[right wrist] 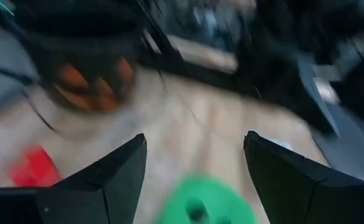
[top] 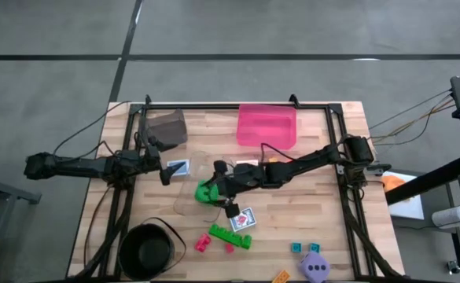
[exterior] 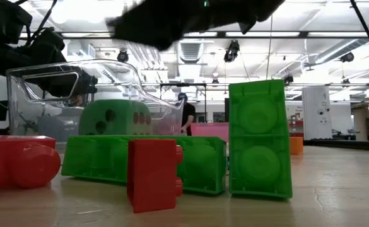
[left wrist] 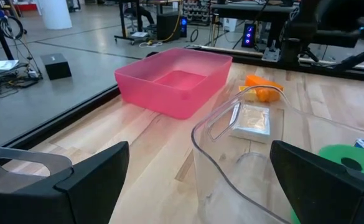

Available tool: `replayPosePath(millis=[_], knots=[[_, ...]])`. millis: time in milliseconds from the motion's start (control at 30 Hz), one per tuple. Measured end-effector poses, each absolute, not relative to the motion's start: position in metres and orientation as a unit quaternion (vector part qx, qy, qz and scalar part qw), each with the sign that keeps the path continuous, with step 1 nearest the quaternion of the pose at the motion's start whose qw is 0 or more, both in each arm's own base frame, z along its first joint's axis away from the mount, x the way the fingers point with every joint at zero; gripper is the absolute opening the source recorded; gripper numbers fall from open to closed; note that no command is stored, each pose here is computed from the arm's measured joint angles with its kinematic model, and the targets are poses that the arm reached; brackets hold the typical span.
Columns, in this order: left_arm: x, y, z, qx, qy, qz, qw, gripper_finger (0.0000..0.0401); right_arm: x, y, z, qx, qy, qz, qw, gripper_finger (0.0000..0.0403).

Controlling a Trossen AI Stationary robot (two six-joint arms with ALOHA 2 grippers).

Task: Pick & Place Toys
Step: Put the purple dice into the transparent bin

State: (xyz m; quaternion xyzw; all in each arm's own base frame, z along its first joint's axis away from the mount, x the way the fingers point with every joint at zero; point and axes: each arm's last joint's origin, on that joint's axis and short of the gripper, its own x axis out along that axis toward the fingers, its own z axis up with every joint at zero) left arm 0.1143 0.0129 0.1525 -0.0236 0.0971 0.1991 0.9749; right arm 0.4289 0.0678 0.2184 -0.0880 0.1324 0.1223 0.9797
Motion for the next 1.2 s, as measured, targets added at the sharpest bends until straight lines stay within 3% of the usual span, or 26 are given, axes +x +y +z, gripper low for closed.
replayPosePath(millis=[233,533,767,1200], knots=[[0.115,0.011,0.153,-0.036,0.095,0.165,0.981,0.0393,0.423,0.083,0.228,-0.082,0.008,0.179,0.98,0.0269],[0.118,0.003,0.169,-0.045,0.053,0.021,0.997,0.0393,0.383,0.093,0.225,-0.086,-0.053,0.195,0.975,0.0269],[0.119,-0.003,0.185,-0.044,0.034,-0.035,0.998,0.0392,0.339,0.102,0.225,-0.075,-0.01,0.186,0.98,0.0269],[0.119,-0.006,0.19,-0.028,0.024,-0.04,0.999,0.0392,0.272,0.142,0.241,-0.049,0.15,0.154,0.975,0.0269]])
